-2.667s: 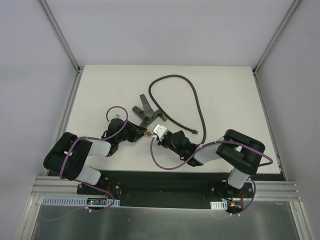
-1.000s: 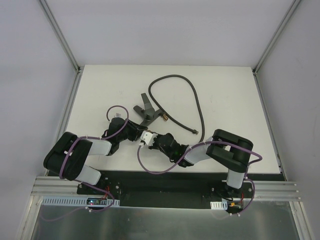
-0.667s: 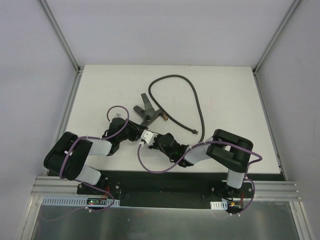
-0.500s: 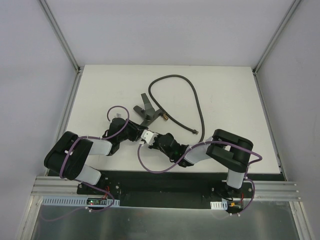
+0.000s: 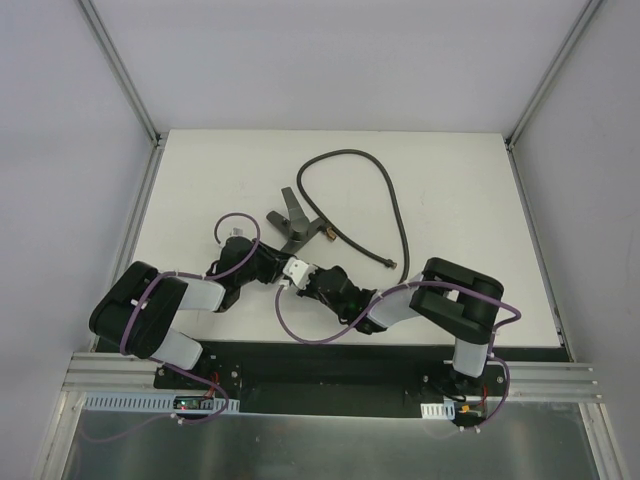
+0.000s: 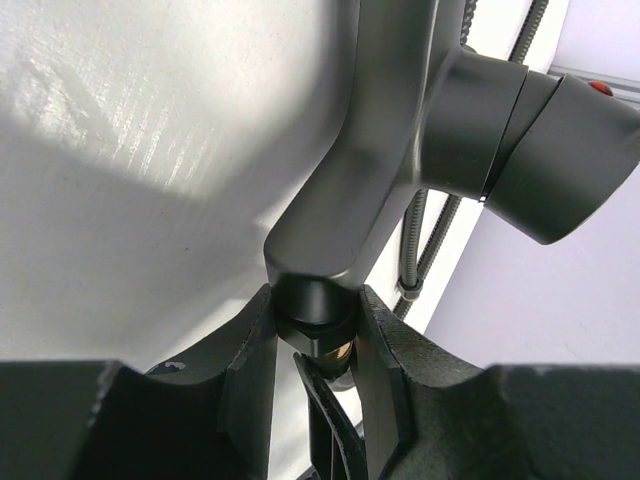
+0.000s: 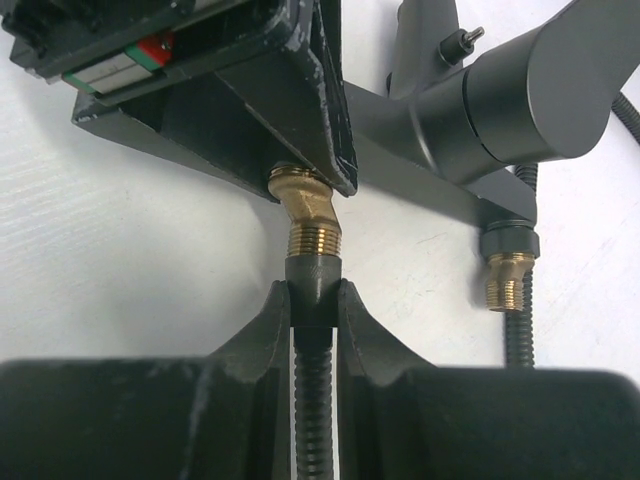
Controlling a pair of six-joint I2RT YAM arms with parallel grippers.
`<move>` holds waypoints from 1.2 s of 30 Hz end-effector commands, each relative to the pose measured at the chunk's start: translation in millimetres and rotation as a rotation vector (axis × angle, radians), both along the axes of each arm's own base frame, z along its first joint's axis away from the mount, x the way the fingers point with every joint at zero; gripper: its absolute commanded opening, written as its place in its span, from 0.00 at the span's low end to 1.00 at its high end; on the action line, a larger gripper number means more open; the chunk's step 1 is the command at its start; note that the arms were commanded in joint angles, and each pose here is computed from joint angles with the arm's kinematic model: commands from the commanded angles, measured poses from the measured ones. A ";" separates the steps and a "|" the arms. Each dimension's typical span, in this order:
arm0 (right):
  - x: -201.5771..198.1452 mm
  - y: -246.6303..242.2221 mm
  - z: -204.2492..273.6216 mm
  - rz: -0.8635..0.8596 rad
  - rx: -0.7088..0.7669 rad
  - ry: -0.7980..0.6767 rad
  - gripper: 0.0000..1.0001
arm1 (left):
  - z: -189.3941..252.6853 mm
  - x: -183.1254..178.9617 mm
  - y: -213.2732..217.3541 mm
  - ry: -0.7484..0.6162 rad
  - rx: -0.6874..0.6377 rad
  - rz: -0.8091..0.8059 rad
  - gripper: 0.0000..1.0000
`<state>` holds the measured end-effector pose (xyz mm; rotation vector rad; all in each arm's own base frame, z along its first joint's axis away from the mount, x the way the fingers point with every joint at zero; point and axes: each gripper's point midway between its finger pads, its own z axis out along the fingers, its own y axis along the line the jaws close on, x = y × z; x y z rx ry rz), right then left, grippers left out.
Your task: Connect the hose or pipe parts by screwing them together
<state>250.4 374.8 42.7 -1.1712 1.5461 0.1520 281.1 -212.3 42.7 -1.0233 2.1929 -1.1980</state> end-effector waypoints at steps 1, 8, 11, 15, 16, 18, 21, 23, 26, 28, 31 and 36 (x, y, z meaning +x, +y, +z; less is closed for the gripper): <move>7.6 24.6 32.9 0.013 0.189 0.018 0.01 | 30.5 -5.1 -25.7 -0.088 -0.111 -0.080 0.00; 4.4 23.9 36.9 0.065 0.294 0.096 0.01 | 31.0 -8.9 -27.5 -0.097 -0.134 -0.090 0.00; 2.7 22.6 36.8 0.088 0.329 0.125 0.01 | 31.8 -10.7 -28.2 -0.096 -0.149 -0.095 0.00; 0.3 21.1 38.9 0.133 0.384 0.160 0.01 | 34.9 -13.6 -31.1 -0.099 -0.172 -0.111 0.00; 0.9 20.2 38.7 0.134 0.390 0.167 0.01 | 34.8 -15.1 -31.6 -0.094 -0.178 -0.116 0.00; 2.9 19.6 39.1 0.130 0.408 0.183 0.01 | 34.0 -16.8 -31.0 -0.088 -0.188 -0.114 0.00; -2.3 24.0 40.4 0.178 0.449 0.236 0.01 | 36.5 -17.7 -31.9 -0.100 -0.197 -0.120 0.00; -0.1 23.6 42.5 0.192 0.481 0.264 0.01 | 37.7 -17.8 -32.6 -0.104 -0.201 -0.126 0.00; -2.0 26.1 44.1 0.232 0.523 0.334 0.01 | 42.0 -19.2 -35.0 -0.126 -0.212 -0.148 0.00; -6.8 28.5 47.5 0.271 0.567 0.389 0.01 | 43.7 -21.5 -35.7 -0.132 -0.220 -0.158 0.00; -6.0 26.9 49.9 0.303 0.625 0.463 0.01 | 43.8 -24.6 -35.4 -0.139 -0.220 -0.167 0.00; -6.0 25.7 51.5 0.342 0.678 0.539 0.01 | 51.8 -24.1 -35.6 -0.185 -0.234 -0.171 0.00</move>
